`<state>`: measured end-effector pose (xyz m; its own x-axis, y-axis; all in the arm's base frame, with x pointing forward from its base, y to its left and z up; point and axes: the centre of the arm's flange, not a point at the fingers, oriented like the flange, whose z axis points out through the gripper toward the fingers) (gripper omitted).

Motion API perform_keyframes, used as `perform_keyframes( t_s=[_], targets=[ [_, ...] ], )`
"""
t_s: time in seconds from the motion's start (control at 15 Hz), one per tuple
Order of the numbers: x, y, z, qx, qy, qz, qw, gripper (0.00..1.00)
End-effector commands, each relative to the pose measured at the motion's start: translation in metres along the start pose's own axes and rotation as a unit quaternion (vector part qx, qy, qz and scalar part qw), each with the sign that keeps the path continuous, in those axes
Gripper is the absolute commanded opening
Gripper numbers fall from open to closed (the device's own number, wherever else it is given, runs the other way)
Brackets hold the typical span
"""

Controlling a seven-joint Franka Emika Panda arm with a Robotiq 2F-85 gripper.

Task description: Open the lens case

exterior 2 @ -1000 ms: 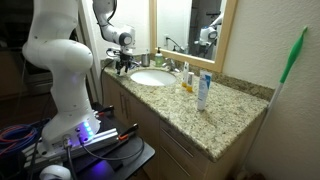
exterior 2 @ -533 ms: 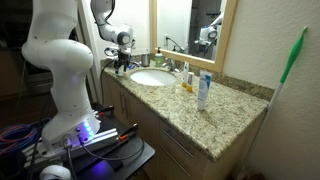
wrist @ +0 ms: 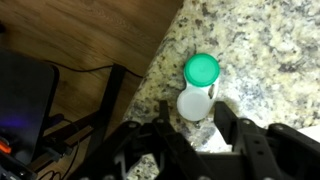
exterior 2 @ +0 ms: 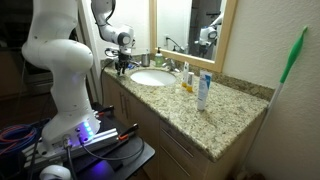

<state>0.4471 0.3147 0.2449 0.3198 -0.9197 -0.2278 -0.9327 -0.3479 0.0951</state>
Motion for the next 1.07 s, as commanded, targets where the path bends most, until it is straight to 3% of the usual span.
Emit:
perform_keyframes(
  t_s=[0.0, 0.4, 0.47, 0.8, 0.87, 1.0],
  targets=[
    [0.000, 0.005, -0.004, 0.005, 0.009, -0.002, 0.9999, 0.21],
    [0.000, 0.005, -0.008, 0.012, 0.018, 0.001, 0.9998, 0.08],
    [0.001, 0.004, -0.010, 0.014, 0.020, 0.005, 0.9997, 0.01],
    [0.010, -0.001, -0.026, 0.039, 0.021, 0.034, 0.9984, 0.00],
    [0.010, -0.001, -0.031, 0.045, 0.024, 0.036, 0.9980, 0.17],
    [0.007, 0.002, -0.042, 0.056, 0.025, 0.012, 0.9980, 0.33]
  ],
)
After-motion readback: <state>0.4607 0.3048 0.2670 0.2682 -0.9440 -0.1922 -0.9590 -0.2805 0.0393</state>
